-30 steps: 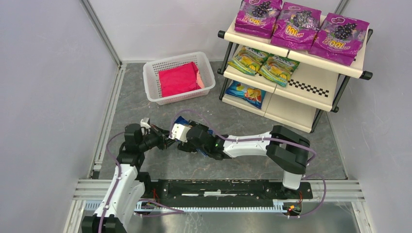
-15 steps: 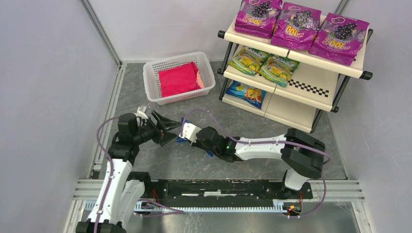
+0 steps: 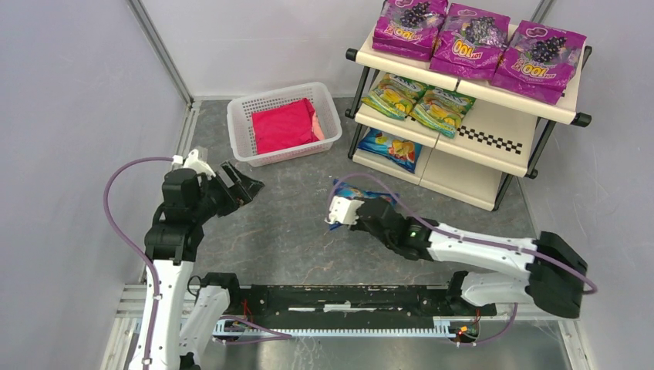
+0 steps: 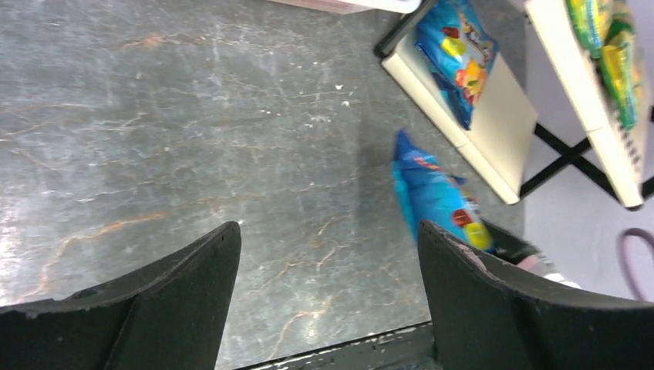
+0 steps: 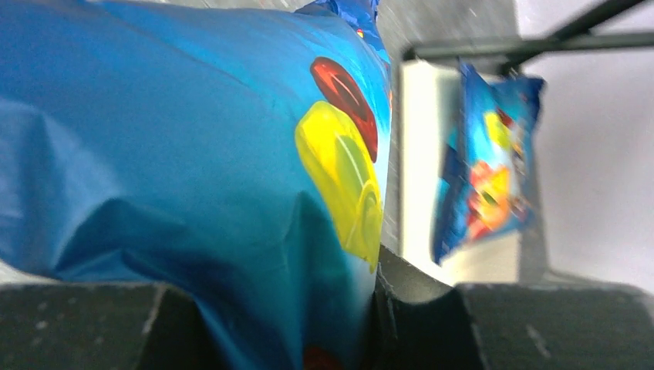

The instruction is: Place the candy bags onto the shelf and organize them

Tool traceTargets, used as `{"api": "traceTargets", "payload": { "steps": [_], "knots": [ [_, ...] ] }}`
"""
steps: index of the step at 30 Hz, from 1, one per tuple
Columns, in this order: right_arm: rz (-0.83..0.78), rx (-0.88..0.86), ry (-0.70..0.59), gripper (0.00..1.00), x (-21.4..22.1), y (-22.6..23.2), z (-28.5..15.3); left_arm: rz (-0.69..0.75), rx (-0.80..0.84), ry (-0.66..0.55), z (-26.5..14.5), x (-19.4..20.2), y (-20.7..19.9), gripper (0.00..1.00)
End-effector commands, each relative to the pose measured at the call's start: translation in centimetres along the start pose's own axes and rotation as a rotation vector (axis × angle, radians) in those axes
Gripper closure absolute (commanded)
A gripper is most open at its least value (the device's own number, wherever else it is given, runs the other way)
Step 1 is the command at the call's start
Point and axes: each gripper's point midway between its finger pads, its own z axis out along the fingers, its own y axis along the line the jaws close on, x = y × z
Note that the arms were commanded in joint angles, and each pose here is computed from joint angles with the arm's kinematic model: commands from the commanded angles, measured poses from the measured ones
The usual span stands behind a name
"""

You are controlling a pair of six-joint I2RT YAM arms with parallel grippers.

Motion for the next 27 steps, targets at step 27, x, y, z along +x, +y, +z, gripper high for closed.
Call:
{"api": "traceTargets", "payload": {
  "steps": [27],
  "knots": [
    [-0.184, 0.465, 0.384, 1.00, 19.0, -21.9, -3.1, 0.247, 0.009, -0.099, -1.5, 1.3, 0.8, 0.13]
  ]
}}
